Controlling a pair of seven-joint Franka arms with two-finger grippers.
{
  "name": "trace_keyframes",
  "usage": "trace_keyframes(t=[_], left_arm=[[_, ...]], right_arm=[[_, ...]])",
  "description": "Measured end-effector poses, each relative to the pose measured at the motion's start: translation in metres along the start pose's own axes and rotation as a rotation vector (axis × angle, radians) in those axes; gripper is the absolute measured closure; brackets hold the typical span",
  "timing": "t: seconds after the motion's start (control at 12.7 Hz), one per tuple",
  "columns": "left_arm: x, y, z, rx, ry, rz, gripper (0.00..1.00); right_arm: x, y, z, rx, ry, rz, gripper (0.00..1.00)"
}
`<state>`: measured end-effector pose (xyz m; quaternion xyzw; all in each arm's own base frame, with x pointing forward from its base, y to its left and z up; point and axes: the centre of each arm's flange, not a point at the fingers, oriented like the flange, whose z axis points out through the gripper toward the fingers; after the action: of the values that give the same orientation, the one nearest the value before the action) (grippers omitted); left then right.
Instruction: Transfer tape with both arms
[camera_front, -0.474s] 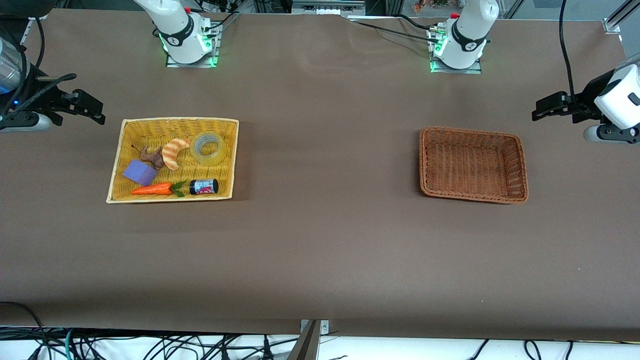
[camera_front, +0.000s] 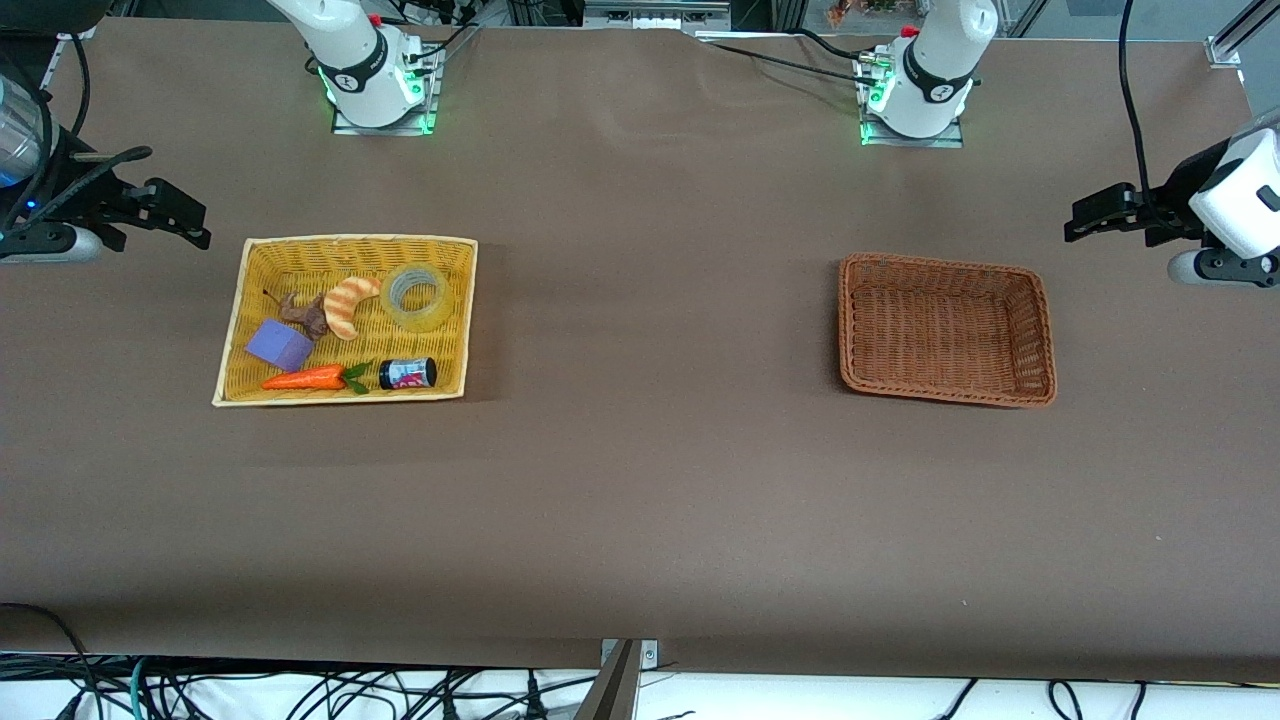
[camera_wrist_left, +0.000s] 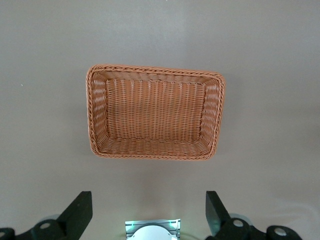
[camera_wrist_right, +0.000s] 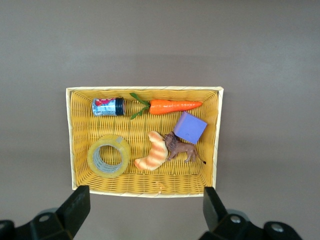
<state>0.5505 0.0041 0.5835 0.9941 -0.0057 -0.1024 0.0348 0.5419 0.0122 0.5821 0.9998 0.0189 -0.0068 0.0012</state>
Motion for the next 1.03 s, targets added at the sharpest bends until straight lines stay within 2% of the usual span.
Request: trace_keyframes(t=[0.39,1.03], left_arm=[[0.0,0.0,0.0,0.0,0.0,0.0,0.0],[0.0,0.0,0.0,0.0,0.0,0.0,0.0]], right_arm=[[0.001,-0.002,0.001,0.0,-0.002,-0.003,0.0],[0.009,-0.002,0.018,0.001,-0.035,-0.003,0.0]])
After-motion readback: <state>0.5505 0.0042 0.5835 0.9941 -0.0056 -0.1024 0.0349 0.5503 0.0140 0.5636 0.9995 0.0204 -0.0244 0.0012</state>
